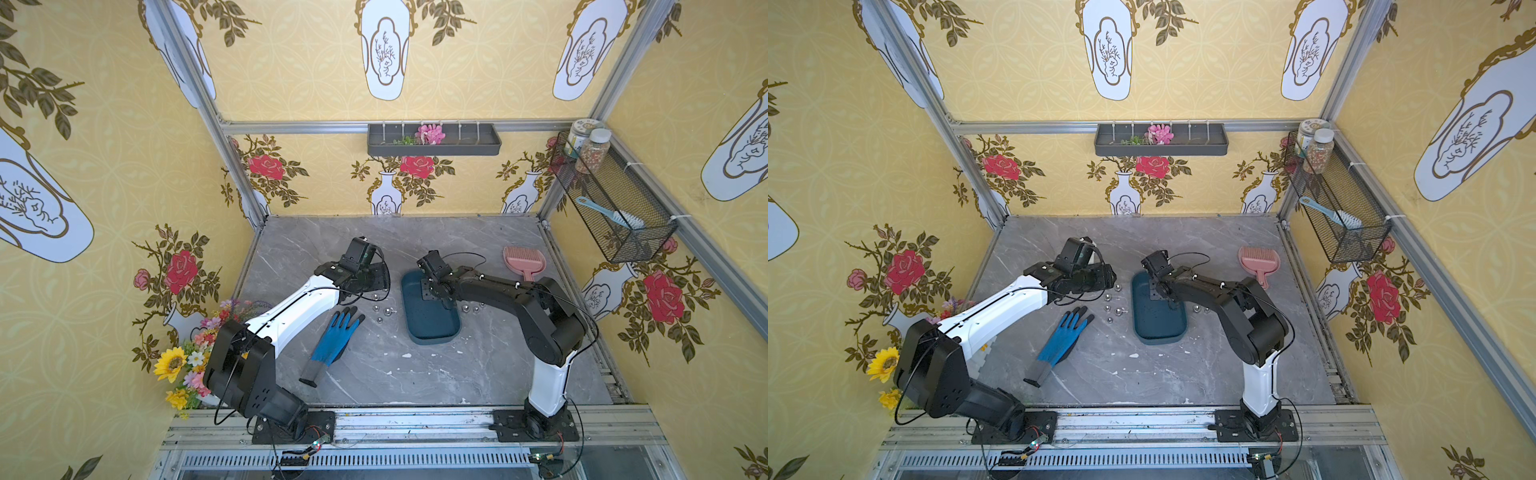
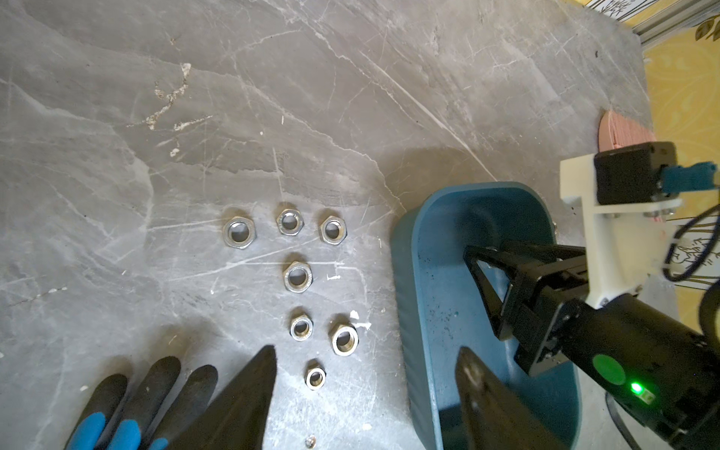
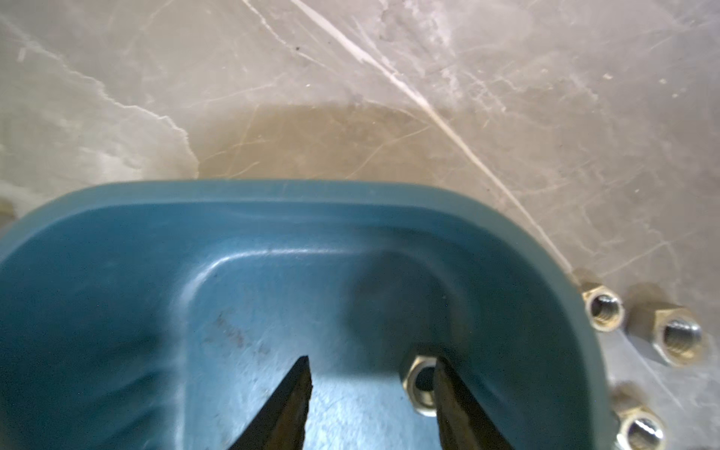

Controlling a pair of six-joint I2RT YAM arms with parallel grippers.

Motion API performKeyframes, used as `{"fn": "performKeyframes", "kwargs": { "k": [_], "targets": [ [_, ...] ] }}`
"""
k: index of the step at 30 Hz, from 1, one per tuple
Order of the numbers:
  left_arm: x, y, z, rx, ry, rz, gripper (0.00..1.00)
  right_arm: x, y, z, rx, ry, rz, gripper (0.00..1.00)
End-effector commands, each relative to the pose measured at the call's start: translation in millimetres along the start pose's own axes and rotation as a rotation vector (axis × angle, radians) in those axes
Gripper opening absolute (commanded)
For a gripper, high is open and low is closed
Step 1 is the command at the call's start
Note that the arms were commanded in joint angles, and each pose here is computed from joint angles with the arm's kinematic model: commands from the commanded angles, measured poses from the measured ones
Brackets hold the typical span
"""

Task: Take out the wing nut from the storage box
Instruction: Move the nut to the storage box.

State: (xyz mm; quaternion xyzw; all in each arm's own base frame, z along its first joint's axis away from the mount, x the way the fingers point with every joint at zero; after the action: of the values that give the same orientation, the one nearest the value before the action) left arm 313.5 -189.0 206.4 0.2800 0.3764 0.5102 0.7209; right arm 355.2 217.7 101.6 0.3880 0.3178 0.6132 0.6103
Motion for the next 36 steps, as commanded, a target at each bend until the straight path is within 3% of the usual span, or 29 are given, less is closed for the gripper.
{"fn": "performKeyframes", "kwargs": {
  "k": [1, 16, 26, 30, 36],
  "targets": [
    [-1, -3, 0, 0.003, 0.005, -0.011, 0.74, -4, -2, -2, -0.002, -0.006, -0.063, 0.50],
    [-1, -2, -1, 0.003, 0.005, -0.010, 0.74, 3, -8, -13, 0.052, -0.017, 0.019, 0.50],
    [0, -4, -1, 0.006, 0.005, -0.005, 0.74, 27, 8, -9, 0.022, -0.021, 0.235, 0.50],
    [0, -4, -1, 0.010, 0.005, -0.007, 0.75, 17, 15, -2, -0.021, -0.012, 0.159, 0.51],
    [-1, -3, -1, 0.008, 0.004, -0.010, 0.75, 3, 5, -9, 0.013, 0.001, 0.028, 0.51]
  ]
}}
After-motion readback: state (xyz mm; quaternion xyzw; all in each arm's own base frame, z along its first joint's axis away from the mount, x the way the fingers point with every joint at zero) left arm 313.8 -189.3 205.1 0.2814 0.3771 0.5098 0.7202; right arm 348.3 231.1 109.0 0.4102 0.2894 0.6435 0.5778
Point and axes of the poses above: each gripper's point midway between its finger pads, its own y axis back along the fingers, its own x axis along the line the jaws close on, z = x × y, the point moved 7 cm from there along y, back along the fingers, and after that the axes turned 10 degrees about -y, right-handed, at the moved point
